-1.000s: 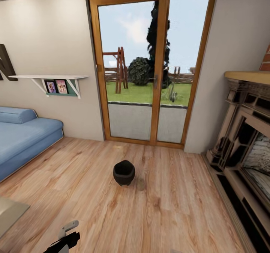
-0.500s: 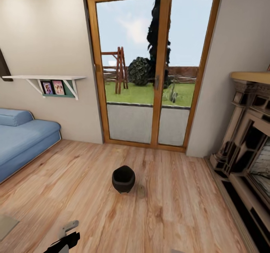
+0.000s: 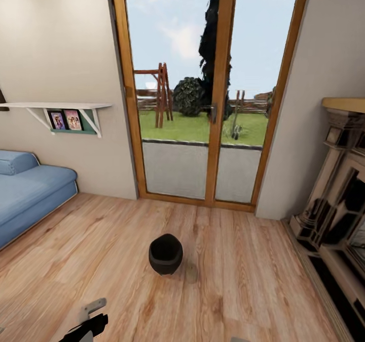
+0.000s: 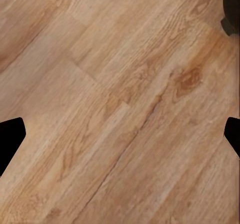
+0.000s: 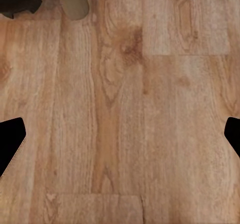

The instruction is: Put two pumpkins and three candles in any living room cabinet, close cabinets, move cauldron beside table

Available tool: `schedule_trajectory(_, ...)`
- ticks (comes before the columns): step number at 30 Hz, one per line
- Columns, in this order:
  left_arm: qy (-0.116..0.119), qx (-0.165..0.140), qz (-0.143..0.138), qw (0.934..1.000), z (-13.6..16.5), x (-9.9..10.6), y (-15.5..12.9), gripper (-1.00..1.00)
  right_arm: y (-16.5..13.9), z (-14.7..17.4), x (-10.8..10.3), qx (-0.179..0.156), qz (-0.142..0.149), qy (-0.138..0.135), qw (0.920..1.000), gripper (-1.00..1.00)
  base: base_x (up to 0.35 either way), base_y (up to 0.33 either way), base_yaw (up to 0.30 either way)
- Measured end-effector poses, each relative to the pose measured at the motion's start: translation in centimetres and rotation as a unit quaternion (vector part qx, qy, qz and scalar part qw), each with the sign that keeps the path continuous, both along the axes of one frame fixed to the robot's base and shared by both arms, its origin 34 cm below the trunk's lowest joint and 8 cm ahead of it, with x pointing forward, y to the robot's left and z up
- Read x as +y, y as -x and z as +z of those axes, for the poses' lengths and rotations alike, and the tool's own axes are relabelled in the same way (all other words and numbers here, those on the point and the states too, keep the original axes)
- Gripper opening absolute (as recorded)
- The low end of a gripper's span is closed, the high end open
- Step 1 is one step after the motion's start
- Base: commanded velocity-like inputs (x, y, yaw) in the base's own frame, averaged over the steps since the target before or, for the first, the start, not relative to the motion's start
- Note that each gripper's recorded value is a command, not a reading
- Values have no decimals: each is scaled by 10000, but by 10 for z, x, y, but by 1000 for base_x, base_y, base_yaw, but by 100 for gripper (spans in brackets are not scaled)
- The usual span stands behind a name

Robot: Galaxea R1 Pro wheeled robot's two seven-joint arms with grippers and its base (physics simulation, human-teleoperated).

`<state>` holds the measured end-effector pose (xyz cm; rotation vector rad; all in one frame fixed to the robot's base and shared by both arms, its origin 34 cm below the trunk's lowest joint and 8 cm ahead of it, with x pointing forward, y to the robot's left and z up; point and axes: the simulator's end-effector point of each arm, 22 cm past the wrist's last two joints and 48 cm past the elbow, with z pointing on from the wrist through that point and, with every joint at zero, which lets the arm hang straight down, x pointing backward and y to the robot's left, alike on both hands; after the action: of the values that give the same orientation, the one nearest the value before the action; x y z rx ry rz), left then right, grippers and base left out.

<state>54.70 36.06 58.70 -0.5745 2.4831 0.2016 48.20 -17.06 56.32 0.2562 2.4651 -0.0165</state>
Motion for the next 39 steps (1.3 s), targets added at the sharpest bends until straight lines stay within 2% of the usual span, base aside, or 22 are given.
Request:
schedule_trajectory(10, -1, 0, 2, 10000, 0, 0, 0, 100, 0, 0, 1, -1, 9, -2, 10000, 100, 322, 0, 16)
schedule_trajectory(21, 1, 0, 1, 10000, 0, 0, 0, 100, 0, 0, 1, -1, 13, -1, 10000, 100, 308, 0, 126)
schedule_trajectory(30, 0, 1, 0, 10000, 0, 0, 0, 100, 0, 0, 1, -1, 13, -1, 10000, 100, 213, -2, 155)
schedule_trajectory(39, 1, 1, 0, 10000, 0, 0, 0, 100, 0, 0, 1, -1, 12, -1, 10000, 100, 176, -34, 28)
